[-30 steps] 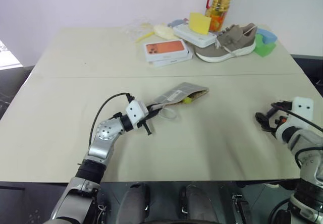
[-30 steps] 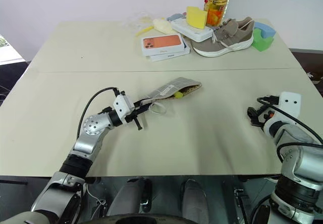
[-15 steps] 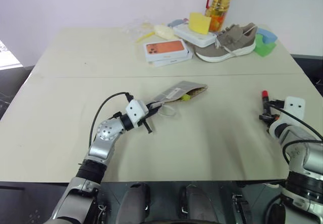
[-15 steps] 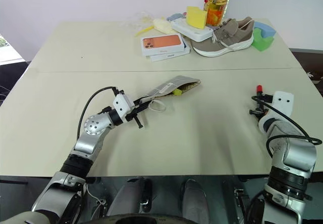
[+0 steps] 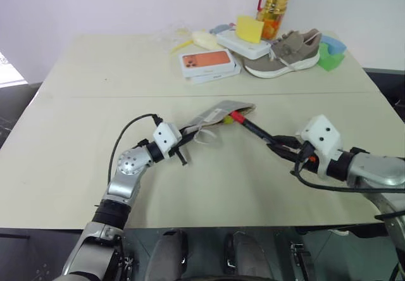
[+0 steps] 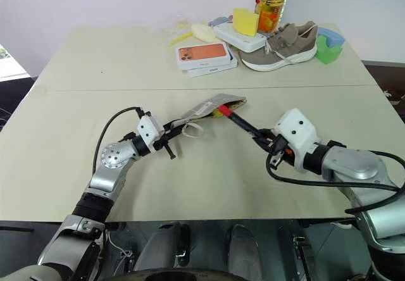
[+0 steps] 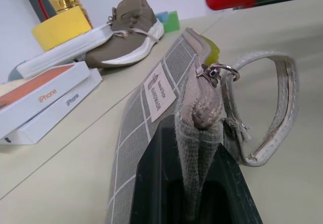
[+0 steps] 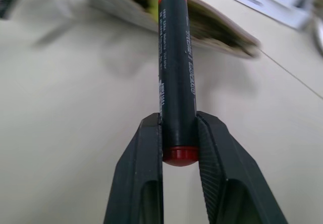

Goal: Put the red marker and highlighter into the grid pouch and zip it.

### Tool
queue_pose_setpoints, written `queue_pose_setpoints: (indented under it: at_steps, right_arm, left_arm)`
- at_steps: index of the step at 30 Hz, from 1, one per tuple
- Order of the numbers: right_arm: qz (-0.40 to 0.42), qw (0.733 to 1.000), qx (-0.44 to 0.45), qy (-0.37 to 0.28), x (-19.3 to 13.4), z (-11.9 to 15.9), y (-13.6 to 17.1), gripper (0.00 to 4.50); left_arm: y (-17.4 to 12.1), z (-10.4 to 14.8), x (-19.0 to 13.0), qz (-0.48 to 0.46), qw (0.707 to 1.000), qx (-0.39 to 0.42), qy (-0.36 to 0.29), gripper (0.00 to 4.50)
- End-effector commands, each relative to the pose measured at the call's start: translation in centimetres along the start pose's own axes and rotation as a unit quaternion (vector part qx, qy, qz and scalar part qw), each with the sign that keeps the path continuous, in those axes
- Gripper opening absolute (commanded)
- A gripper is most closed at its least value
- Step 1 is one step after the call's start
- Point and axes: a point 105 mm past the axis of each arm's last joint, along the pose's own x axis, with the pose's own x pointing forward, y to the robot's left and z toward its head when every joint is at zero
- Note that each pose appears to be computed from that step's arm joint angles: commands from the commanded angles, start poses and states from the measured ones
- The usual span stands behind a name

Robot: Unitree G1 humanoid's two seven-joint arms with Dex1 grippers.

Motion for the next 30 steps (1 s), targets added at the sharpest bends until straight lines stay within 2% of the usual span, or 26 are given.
queue_pose_setpoints:
  at_steps: [1, 24, 30]
  right_arm:
    - [0.023, 0.999, -0.030, 0.004, 0.1, 0.8, 0.8, 0.38]
    - [-0.015, 0.998, -0.046, 0.043, 0.8, -1.0, -0.7, 0.38]
    - [-0.011, 0.990, -0.113, 0.080, 0.6, -1.2, -1.2, 0.38]
  left_arm:
    - [0.5, 1.0, 0.0, 0.007, 1.000, 0.008, -0.018, 0.00]
    - [-1.7, 1.6, 0.7, -0.049, 0.998, 0.024, -0.030, 0.00]
    - [-3.0, 2.1, 0.6, -0.092, 0.994, 0.038, -0.035, 0.00]
